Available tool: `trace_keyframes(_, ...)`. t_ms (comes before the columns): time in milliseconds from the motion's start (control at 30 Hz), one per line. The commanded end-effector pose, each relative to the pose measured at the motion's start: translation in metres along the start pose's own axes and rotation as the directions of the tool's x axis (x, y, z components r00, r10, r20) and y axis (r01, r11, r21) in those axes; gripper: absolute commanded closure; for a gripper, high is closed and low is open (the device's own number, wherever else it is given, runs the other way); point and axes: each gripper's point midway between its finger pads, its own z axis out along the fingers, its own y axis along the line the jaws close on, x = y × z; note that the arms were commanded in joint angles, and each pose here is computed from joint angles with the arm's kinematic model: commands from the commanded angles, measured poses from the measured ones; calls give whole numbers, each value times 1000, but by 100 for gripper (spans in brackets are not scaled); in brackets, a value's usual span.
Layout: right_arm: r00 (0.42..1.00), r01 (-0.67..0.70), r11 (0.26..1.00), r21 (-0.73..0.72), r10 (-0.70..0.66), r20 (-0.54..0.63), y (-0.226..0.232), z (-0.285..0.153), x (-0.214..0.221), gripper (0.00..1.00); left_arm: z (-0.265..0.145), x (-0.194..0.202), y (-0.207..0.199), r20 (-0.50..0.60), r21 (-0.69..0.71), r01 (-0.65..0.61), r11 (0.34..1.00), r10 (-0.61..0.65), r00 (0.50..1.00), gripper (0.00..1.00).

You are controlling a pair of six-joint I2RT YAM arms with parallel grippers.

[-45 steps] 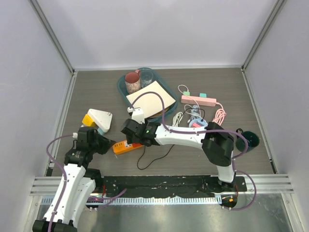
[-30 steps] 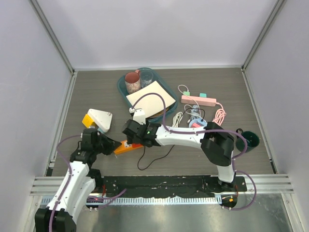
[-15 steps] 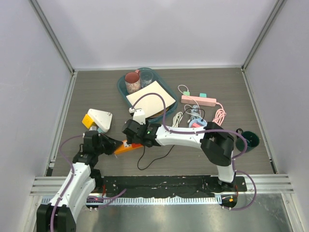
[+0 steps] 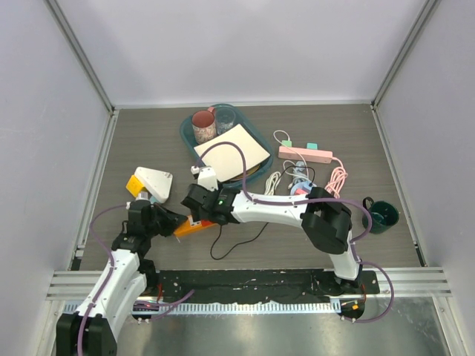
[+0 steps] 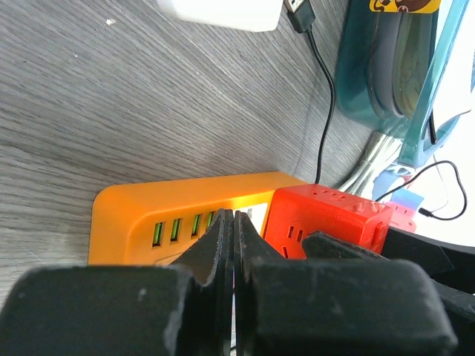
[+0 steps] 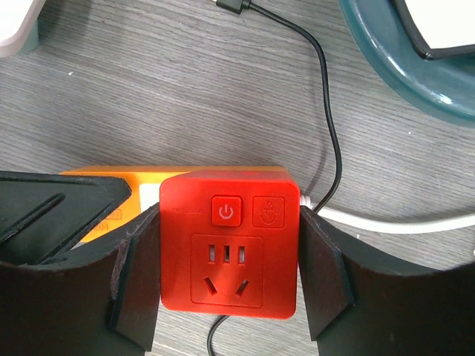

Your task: Pull the plug off the socket

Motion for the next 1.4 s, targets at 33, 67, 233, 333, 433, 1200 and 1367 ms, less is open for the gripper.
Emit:
trace_keyframes(33,992,-70,996,-52,75,103,22,-18,-34,85,-4,12,17,-59,-67,-59,996,55,997,74)
trace_keyframes(67,993,-59,997,-42,63,102,18,-17,-32,85,-5,15,12,-73,-53,-49,997,45,996,63)
trace_keyframes(233,990,-36,999,-11,37,133,2,-25,-42,83,-12,19,8,-107,-103,22,994,-33,994,21)
trace_keyframes(333,990,-41,999,-18,43,137,3,-26,-43,83,-18,23,-10,-153,-65,40,997,-50,987,28)
trace_keyframes(433,988,-70,997,-20,72,139,2,-27,-43,83,-25,17,-21,-143,-41,-12,999,6,990,36)
trace_keyframes(1200,974,-135,989,-52,142,177,-4,-36,-45,84,-19,13,-65,-174,124,-43,991,65,983,100)
trace_keyframes(1367,975,-135,989,-53,143,170,-3,-33,-43,85,-6,24,-43,-202,101,-33,994,53,978,100)
